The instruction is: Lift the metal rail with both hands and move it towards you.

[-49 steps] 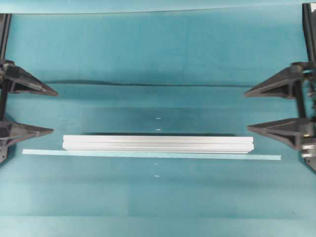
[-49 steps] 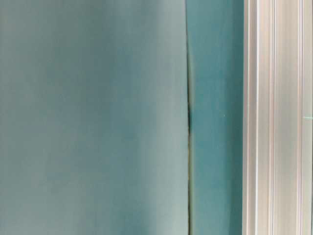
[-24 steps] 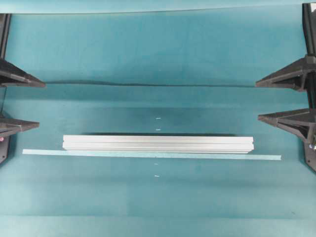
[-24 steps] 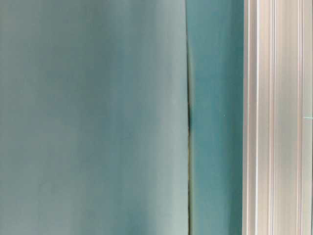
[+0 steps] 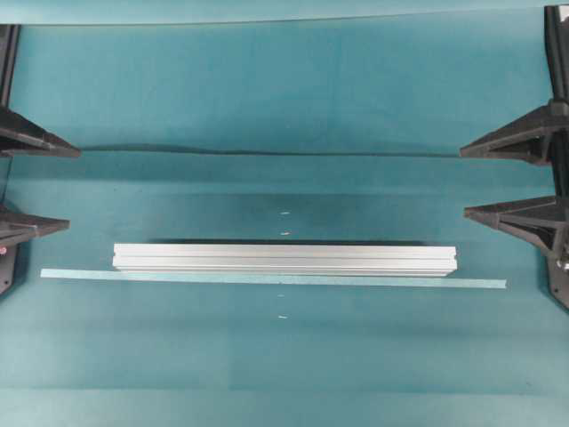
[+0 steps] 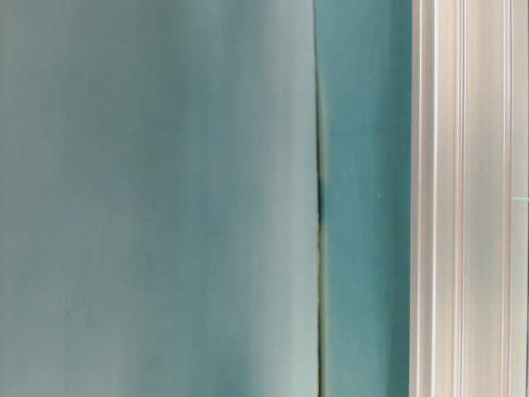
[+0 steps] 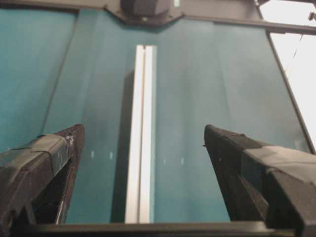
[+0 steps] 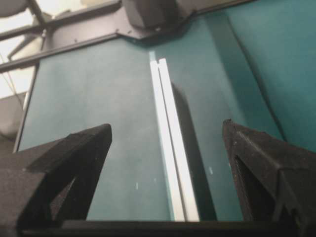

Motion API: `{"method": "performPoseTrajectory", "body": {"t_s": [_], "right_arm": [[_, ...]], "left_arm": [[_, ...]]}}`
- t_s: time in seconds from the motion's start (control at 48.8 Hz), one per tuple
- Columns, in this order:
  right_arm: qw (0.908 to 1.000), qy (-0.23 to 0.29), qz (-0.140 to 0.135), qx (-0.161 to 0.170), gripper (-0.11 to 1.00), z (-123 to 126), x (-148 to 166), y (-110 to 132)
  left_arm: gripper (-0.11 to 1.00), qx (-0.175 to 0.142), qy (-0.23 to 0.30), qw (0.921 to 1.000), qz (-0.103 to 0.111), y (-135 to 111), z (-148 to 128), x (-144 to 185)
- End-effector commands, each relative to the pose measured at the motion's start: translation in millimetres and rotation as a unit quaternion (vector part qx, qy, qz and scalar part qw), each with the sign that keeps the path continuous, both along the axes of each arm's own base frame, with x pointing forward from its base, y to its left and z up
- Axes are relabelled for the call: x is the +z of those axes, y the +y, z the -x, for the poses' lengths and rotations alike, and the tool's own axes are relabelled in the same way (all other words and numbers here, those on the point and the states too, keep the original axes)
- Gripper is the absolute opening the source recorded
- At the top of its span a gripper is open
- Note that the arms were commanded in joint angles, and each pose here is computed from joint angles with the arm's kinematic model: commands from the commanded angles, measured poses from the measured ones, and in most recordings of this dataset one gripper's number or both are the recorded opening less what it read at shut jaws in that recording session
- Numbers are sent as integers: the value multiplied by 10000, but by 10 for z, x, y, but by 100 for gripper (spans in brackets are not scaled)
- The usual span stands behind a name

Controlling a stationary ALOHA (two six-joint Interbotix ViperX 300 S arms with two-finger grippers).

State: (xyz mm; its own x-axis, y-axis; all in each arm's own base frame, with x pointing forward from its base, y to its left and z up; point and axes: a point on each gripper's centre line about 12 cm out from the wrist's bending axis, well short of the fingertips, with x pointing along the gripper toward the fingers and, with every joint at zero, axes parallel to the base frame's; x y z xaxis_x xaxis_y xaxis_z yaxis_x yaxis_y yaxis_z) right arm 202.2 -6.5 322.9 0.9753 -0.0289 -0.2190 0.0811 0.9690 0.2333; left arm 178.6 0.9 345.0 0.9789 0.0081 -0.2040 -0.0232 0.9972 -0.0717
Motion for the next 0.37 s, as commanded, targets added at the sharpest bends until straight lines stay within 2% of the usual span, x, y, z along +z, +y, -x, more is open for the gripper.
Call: {"method": "performPoseTrajectory", "body": {"t_s": [0.0, 0.348], "right_arm": [[10000, -53, 17, -15, 94, -9, 19, -7], [10000, 23, 7, -17, 94, -2, -53, -7]], "left_arm": [[96, -1, -77, 10000, 0, 0, -10, 47], [96, -3, -69, 10000, -8, 0, -10, 40]]}}
